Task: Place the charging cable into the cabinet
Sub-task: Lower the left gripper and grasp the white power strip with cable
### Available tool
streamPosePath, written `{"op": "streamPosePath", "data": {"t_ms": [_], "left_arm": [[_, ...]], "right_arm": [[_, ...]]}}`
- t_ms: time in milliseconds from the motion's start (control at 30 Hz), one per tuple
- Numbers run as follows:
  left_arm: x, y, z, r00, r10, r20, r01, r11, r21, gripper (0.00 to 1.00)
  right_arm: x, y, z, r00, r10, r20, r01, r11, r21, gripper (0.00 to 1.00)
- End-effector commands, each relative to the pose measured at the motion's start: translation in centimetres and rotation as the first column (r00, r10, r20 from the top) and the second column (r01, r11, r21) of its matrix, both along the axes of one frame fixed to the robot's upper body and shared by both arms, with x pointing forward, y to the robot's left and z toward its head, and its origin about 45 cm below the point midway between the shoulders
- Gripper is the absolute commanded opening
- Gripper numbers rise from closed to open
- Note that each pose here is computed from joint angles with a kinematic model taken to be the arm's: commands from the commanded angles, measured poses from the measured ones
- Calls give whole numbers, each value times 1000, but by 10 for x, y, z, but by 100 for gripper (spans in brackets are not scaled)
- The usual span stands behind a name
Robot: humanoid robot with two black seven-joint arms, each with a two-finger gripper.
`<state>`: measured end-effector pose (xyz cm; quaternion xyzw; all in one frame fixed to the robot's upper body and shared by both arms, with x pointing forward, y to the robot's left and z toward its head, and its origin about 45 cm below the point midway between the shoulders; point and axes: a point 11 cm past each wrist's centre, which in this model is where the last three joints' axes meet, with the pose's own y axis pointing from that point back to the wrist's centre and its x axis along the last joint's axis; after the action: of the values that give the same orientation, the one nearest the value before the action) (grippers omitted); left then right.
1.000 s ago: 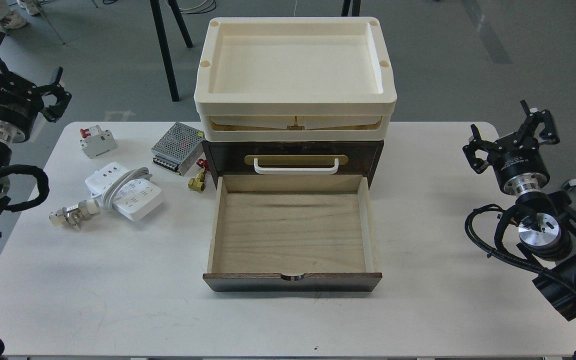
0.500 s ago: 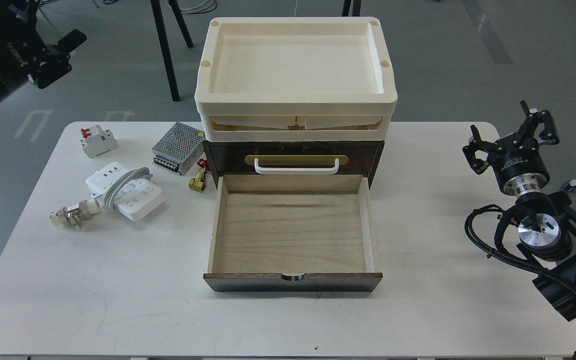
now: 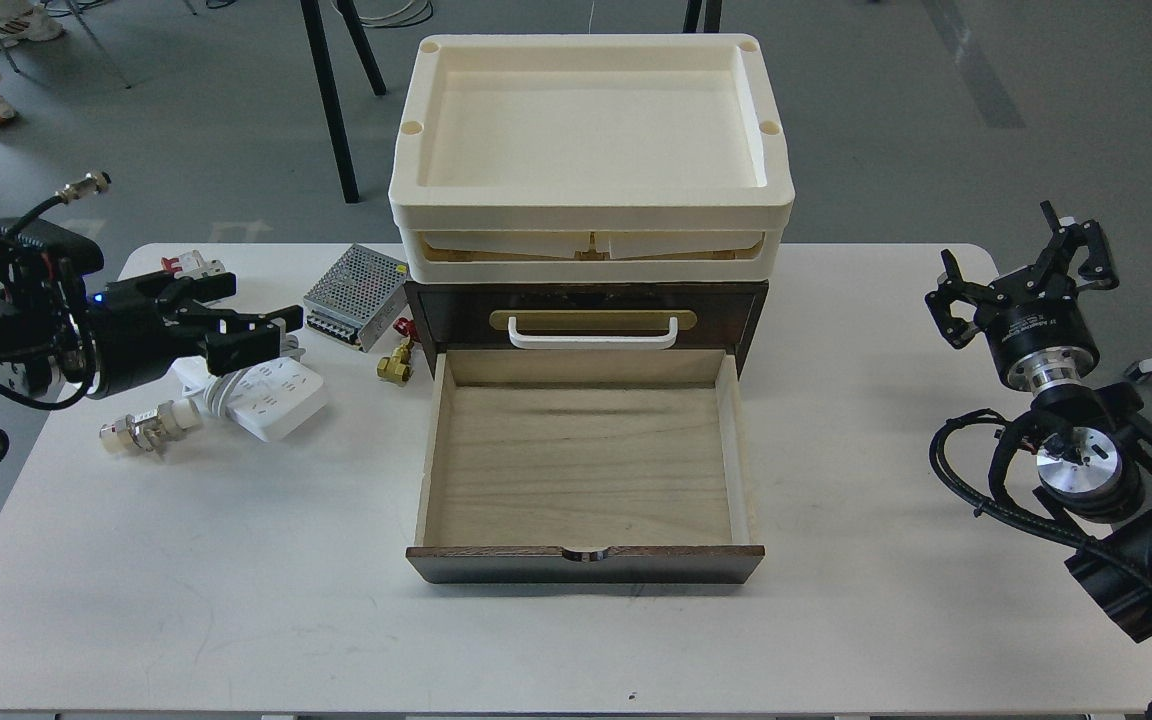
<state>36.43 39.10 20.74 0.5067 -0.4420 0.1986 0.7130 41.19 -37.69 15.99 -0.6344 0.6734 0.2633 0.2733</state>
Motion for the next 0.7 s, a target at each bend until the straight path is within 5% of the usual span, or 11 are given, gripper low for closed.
{"op": "streamPosePath", "data": {"t_ms": [0,333,467,667], "left_arm": [[1,14,-37,999,23,-26,-21,996,87,87],[14,29,-77,994,100,-53,-88,979,184,78],[16,36,-84,989,134,-59,-120,972,200,52],[17,38,-93,987,143,-78,-125,973,196,38]], "right_arm": [[0,0,0,1000,1,-1,-1,1000,0,100],[0,1,0,1000,4,-2,-4,1000,-1,100],[0,1,0,1000,5,-2,-5,1000,-2,100],[0,1,0,1000,4,-2,-4,1000,-1,100]]}}
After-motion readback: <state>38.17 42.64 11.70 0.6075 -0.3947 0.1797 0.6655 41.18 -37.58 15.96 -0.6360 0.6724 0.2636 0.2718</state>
